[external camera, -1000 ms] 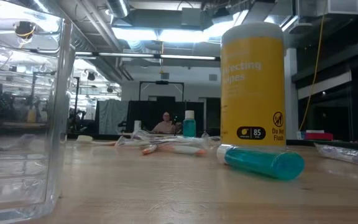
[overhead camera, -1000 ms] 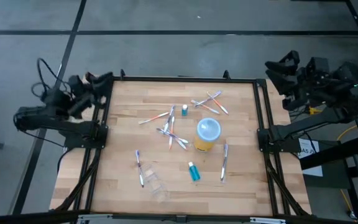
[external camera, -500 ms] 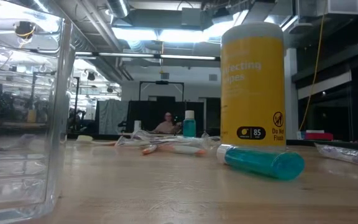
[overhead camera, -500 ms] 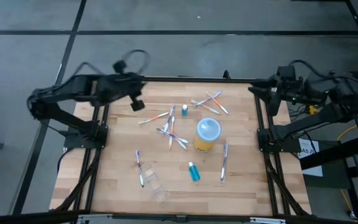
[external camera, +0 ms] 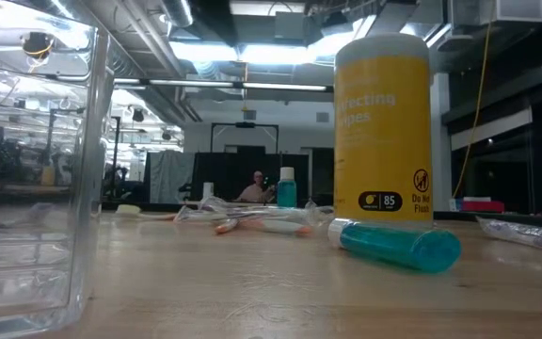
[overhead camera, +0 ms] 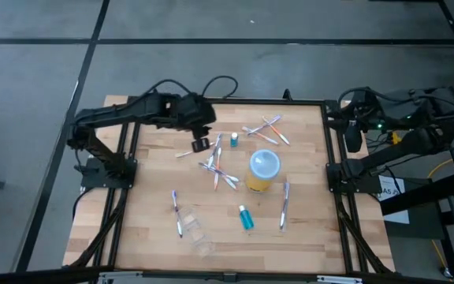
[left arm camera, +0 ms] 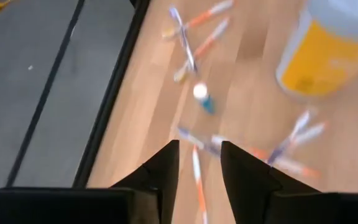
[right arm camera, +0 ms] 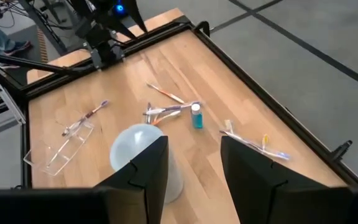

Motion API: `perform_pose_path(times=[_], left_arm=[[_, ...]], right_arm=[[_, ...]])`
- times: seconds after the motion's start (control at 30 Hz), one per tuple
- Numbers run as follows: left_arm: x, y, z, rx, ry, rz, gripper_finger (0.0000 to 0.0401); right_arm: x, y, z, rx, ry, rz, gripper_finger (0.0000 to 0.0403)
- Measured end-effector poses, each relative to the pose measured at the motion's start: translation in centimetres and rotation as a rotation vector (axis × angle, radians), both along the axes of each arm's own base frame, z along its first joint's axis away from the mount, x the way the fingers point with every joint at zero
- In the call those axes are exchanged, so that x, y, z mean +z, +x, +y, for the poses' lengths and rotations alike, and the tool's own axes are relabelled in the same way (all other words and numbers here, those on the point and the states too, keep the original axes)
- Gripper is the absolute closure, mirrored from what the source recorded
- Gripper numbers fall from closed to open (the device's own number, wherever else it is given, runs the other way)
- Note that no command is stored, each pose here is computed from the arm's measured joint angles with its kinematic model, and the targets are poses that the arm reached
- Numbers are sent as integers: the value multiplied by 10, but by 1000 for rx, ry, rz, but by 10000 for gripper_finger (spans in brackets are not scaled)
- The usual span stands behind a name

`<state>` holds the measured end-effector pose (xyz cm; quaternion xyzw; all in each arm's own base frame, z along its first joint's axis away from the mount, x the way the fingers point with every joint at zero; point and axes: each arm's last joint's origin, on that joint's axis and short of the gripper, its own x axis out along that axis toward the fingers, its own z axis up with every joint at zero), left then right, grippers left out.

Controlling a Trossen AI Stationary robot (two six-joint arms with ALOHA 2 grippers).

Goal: Pick & Place toothbrushing station
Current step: Put the top mouthwash bottle into the middle of the transparent organizer

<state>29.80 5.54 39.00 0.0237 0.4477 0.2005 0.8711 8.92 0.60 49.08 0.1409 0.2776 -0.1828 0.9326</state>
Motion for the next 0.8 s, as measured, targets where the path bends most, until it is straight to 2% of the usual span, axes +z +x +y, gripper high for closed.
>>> perform_pose_path(times=[0.1,0.2,0.3,0.47,0.57,0.67,0.8], left_arm=[[-5,11,5,11,7,-23,261],[-21,26,8,-34,28,46,242],[-40,42,4,-136,63,148,231],[-74,66,-3,-317,52,276,228],[-88,76,6,-408,53,300,228],[-102,82,22,-427,-9,312,228],[-118,80,62,-318,-234,249,228]], right_arm=[[-2,-1,0,11,4,27,252],[-5,-5,0,18,0,73,252],[-10,-3,0,33,-9,119,252],[-18,2,3,112,-23,174,252],[-21,3,4,144,-40,196,252],[-25,4,4,175,-65,220,252],[-27,5,5,199,-67,234,252]])
